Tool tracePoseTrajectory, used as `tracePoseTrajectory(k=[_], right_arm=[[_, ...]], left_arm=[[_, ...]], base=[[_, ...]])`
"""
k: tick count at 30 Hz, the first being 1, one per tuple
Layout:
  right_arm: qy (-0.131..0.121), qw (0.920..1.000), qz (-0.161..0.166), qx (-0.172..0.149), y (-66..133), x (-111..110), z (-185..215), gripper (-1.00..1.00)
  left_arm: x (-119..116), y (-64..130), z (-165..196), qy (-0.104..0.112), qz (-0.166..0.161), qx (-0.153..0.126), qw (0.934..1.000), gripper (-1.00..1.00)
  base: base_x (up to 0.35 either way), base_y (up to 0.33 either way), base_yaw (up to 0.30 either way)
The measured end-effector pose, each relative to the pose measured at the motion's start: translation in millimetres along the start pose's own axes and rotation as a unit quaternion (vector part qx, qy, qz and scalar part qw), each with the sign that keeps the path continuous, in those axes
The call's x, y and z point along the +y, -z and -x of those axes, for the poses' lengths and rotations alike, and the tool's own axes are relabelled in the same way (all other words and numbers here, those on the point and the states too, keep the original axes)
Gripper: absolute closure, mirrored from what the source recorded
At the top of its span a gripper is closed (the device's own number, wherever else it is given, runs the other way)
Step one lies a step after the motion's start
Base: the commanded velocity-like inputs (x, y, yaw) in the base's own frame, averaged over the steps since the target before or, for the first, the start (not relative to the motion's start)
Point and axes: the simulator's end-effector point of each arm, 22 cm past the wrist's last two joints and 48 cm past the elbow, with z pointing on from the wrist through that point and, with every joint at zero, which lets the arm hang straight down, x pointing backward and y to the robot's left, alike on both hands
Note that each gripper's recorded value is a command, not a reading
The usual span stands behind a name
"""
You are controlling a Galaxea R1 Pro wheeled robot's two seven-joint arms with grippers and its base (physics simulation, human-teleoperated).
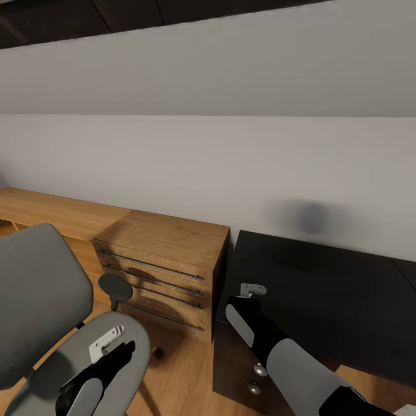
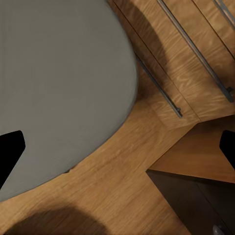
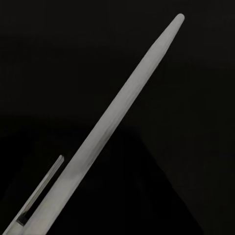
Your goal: In the bedroom, organize the workspace by keeping the computer under the desk, ensuring the monitor is on the desk, placing the keyboard on the desk next to the monitor, placing the mouse on the desk next to the keyboard, moving the folder from the swivel chair onto the desk next to the mouse, stacking the notebook on top of the folder with the pen on top of the notebook, and positioning the swivel chair next to the desk.
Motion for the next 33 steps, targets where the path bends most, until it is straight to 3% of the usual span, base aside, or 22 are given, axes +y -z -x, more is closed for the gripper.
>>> tracePoseTrajectory(k=[24, 33], right_arm=[[-0.003, 0.9999, 0.01, 0.003, -0.3, 3.9, -1.3, 1.0], [-0.028, 0.9995, 0.01, 0.013, -2.7, -1.6, -1.3, 1.0]], left_arm=[[-0.5, -0.1, -0.1, 0.0, -0.001, 0.001, 1.0, -1.0], [-0.5, 0.0, 0.0, 0.0, -0.001, 0.0, 1.0, -1.0]], base=[[0.0, 0.0, 0.0], [0.0, 0.0, 0.0]])
